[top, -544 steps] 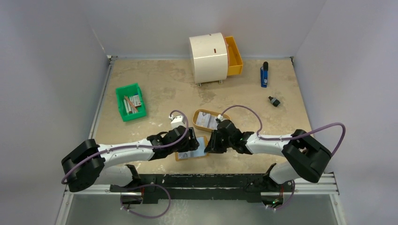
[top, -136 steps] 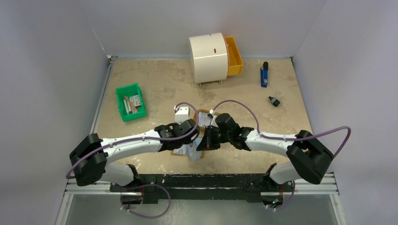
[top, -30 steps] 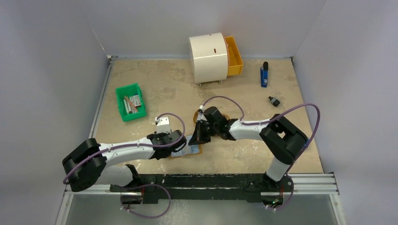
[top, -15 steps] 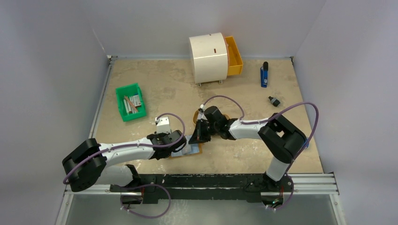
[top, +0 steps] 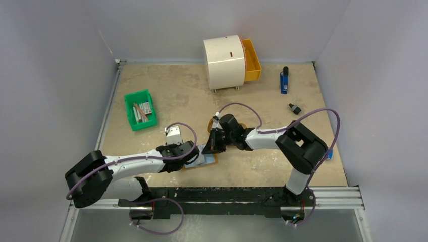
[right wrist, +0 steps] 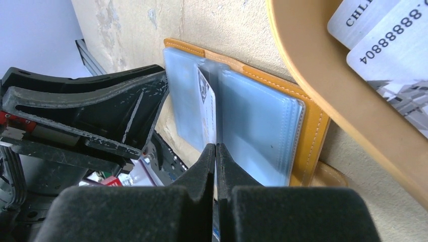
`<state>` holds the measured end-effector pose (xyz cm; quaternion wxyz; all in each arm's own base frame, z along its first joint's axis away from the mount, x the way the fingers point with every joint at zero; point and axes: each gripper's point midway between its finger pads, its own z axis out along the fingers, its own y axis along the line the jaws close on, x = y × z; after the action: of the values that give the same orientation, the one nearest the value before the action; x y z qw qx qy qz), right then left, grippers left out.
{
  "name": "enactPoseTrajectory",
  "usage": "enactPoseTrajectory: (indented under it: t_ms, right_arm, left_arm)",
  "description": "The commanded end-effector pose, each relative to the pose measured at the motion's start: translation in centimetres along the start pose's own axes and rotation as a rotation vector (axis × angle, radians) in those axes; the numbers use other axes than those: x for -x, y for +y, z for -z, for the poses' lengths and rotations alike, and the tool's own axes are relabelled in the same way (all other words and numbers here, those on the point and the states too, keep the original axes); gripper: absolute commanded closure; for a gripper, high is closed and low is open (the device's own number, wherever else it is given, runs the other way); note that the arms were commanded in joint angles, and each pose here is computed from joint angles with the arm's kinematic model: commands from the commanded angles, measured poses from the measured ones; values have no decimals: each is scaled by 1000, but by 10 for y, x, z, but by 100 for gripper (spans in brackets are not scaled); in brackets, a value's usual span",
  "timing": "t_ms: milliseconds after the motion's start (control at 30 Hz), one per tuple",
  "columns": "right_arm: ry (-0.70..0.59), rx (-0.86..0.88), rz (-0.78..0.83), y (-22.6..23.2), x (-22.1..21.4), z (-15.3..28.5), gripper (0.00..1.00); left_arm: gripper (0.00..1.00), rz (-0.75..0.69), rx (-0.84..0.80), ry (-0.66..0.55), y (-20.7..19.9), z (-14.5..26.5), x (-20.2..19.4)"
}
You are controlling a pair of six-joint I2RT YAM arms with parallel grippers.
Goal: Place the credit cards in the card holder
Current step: Insert the credit card into the card holder.
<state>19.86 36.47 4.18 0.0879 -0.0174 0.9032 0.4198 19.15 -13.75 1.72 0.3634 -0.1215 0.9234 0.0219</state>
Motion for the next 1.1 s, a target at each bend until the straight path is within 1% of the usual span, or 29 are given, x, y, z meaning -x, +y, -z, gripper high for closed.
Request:
enactPoseTrajectory:
  t_ms: [0,433,833,1067]
  right_arm:
    - [-19,14,3,3,1,-7,100]
    - [24,8,14,4,-8,-15,100]
    - [52,10,51,16,-13,-23,100]
    - [69,12,71,21,-17,-26,100]
  left_arm:
    - [75,58,-36,48,-6,-1,-12]
    - [78,75,-49,59,-6,-2,-16]
    - [85,100,-64,67,-7,-2,-19]
    - [87,116,-71,76,-7,-2,-22]
